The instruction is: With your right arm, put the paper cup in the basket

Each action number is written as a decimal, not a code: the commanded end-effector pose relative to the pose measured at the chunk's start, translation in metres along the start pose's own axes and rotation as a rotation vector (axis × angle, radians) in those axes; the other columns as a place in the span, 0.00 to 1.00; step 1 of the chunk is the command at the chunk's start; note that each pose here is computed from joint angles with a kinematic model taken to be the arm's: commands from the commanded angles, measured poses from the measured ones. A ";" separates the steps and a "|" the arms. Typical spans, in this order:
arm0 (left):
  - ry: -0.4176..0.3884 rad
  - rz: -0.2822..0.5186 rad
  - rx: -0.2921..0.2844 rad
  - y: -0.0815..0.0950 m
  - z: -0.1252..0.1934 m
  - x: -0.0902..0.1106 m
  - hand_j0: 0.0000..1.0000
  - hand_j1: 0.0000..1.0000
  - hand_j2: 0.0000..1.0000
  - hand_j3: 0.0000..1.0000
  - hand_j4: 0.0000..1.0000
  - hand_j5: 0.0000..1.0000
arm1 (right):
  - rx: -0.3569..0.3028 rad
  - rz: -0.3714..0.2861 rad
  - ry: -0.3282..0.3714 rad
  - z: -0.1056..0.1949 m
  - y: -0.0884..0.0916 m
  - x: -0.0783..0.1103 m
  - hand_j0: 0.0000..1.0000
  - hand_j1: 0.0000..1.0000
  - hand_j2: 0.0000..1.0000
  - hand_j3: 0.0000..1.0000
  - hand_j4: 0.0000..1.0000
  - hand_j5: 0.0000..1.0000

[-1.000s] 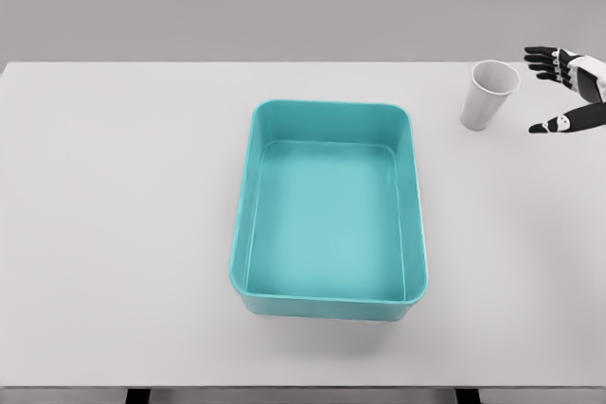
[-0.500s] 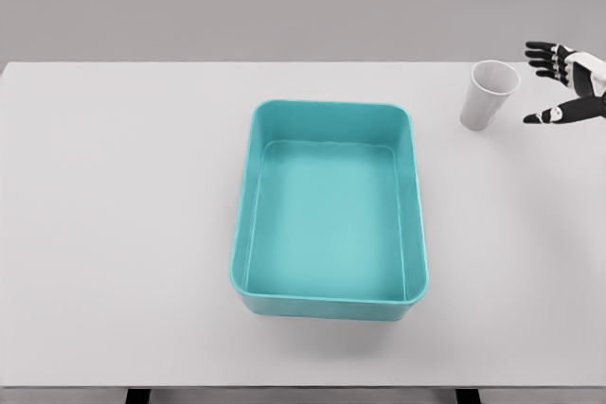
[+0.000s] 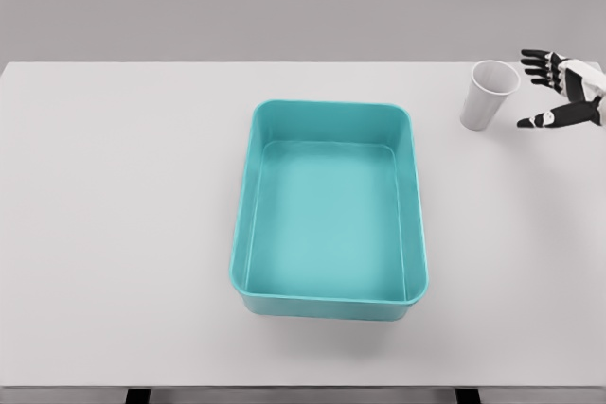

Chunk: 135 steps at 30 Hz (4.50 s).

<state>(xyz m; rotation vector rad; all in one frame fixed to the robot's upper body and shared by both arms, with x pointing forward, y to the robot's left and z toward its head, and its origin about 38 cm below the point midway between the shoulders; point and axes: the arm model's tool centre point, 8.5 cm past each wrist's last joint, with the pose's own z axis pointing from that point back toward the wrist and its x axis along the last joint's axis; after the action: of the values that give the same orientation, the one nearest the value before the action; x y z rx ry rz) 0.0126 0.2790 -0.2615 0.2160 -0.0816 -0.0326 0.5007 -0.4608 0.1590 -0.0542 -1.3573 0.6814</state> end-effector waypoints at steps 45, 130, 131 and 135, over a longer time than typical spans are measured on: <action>0.000 0.000 0.000 0.000 0.000 0.000 1.00 1.00 1.00 1.00 1.00 1.00 | 0.014 -0.012 -0.019 -0.021 0.013 0.010 0.99 0.99 0.99 0.99 0.99 0.99; 0.000 0.000 0.000 0.000 0.000 0.000 1.00 1.00 1.00 1.00 1.00 1.00 | 0.044 -0.014 -0.038 -0.041 0.033 0.016 0.79 0.79 0.79 0.79 0.79 0.79; 0.000 0.000 0.000 0.000 0.000 0.000 1.00 1.00 1.00 1.00 1.00 1.00 | 0.041 -0.003 -0.053 -0.040 0.031 0.019 0.79 0.79 0.79 0.79 0.79 0.79; 0.000 0.000 0.000 0.000 0.000 0.000 1.00 1.00 1.00 1.00 1.00 1.00 | 0.034 0.001 -0.072 -0.039 0.028 0.024 0.79 0.79 0.79 0.79 0.79 0.79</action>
<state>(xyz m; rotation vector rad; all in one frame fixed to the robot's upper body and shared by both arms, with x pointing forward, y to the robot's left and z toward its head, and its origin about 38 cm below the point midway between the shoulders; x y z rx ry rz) 0.0126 0.2790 -0.2615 0.2160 -0.0816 -0.0326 0.5256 -0.4133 0.1561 -0.0039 -1.4011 0.7124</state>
